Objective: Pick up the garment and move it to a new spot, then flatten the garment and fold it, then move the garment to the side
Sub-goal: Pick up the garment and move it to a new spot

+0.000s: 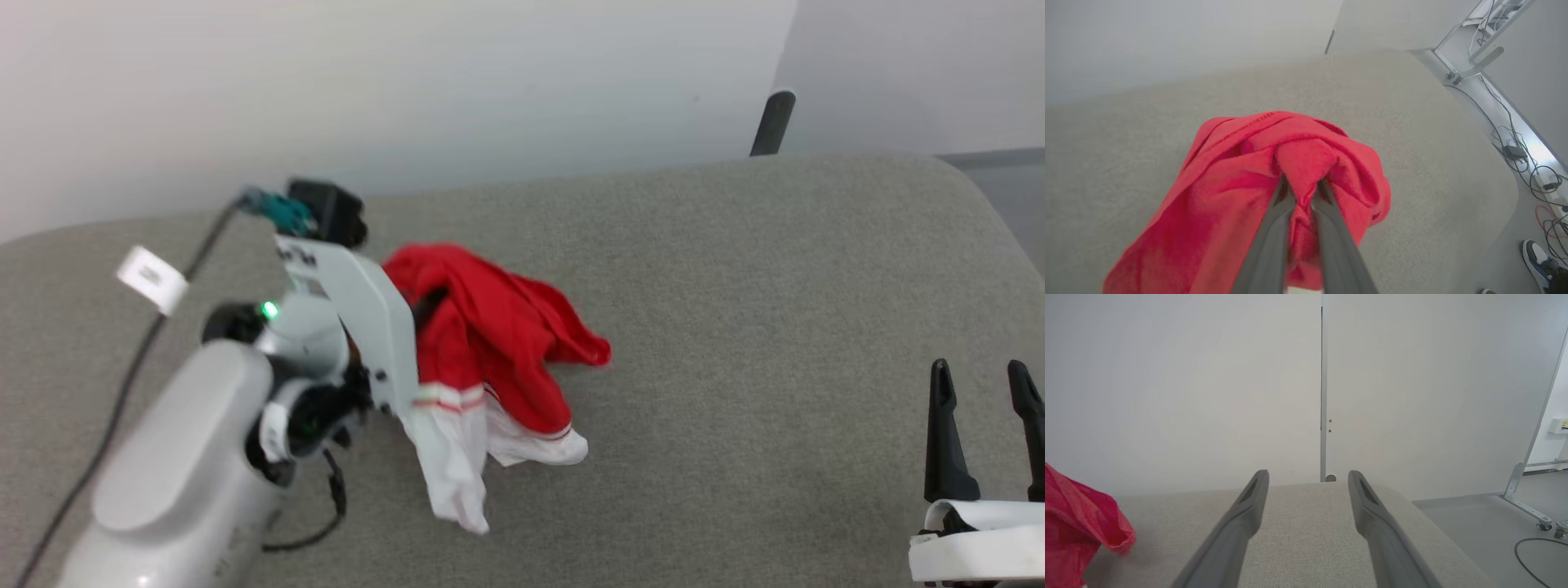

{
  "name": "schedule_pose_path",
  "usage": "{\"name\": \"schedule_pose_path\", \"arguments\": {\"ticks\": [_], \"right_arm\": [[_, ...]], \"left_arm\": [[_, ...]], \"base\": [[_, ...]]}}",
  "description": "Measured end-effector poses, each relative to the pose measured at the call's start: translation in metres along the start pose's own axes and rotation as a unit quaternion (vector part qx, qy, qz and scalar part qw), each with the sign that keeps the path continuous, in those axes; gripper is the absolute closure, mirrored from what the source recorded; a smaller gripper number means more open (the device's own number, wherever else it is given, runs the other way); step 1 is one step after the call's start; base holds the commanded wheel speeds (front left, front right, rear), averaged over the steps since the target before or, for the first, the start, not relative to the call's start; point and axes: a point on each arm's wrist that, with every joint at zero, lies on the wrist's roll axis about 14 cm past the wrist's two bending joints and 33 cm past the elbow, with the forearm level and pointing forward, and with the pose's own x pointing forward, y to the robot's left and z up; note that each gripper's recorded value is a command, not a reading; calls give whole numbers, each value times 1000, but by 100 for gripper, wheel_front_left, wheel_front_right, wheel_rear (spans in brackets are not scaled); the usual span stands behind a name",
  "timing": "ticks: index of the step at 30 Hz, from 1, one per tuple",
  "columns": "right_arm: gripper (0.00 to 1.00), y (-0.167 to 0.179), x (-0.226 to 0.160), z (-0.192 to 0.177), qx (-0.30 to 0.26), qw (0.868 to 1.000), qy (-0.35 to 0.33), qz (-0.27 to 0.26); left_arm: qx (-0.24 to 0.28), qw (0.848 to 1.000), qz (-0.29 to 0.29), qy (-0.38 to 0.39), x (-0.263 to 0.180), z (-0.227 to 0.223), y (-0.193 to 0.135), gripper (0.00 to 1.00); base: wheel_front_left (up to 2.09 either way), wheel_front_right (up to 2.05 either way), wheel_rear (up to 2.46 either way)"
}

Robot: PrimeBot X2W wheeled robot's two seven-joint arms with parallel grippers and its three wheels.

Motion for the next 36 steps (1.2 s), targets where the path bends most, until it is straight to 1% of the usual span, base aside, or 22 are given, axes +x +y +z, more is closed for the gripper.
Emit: {"name": "schedule_pose_path", "arguments": {"ticks": [4, 11, 12, 13, 14, 15, 16, 17, 23, 30, 33, 36], "right_arm": [[0, 0, 2, -7, 4, 1000, 7, -1], [0, 1, 4, -18, 12, 1000, 18, -3], [0, 2, 4, -19, 13, 1000, 20, -2], [0, 2, 4, -20, 14, 1000, 19, -1], [0, 3, 3, -19, 14, 1000, 19, 0], [0, 4, 3, -19, 15, 1000, 18, 1], [0, 4, 3, -19, 16, 1000, 17, 2], [0, 6, 2, -18, 17, 1000, 17, 4], [0, 15, -1, -11, 24, 1000, 7, 19], [0, 37, -1, -5, 35, 998, -2, 51], [0, 48, 1, -1, 39, 997, -7, 67], [0, 57, 1, 0, 43, 996, -9, 81]], "left_arm": [[-10, 998, -7, 61, 16, -43, 1, 100], [-24, 992, -14, 127, 33, -86, 2, 100], [-24, 991, -15, 133, 33, -89, 2, 90], [-30, 990, -14, 137, 34, -92, 3, 70], [-32, 990, -14, 139, 33, -93, 3, 56], [-31, 990, -15, 139, 32, -93, 3, 36], [-30, 989, -16, 141, 31, -92, 2, 7], [-29, 990, -18, 138, 30, -91, 1, 0], [-20, 995, -15, 102, 13, -66, -1, 0], [-5, 1000, 12, 20, -22, -33, 14, 0], [-3, 999, 27, -32, -40, -20, 22, 0], [2, 995, 31, -97, -59, -6, 26, 0]], "base": [[0, 0, 0], [0, 0, 0], [0, 0, 0], [0, 0, 0], [0, 0, 0], [0, 0, 0], [0, 0, 0], [0, 0, 0], [0, 0, 0], [0, 0, 0], [0, 0, 0], [0, 0, 0]]}}
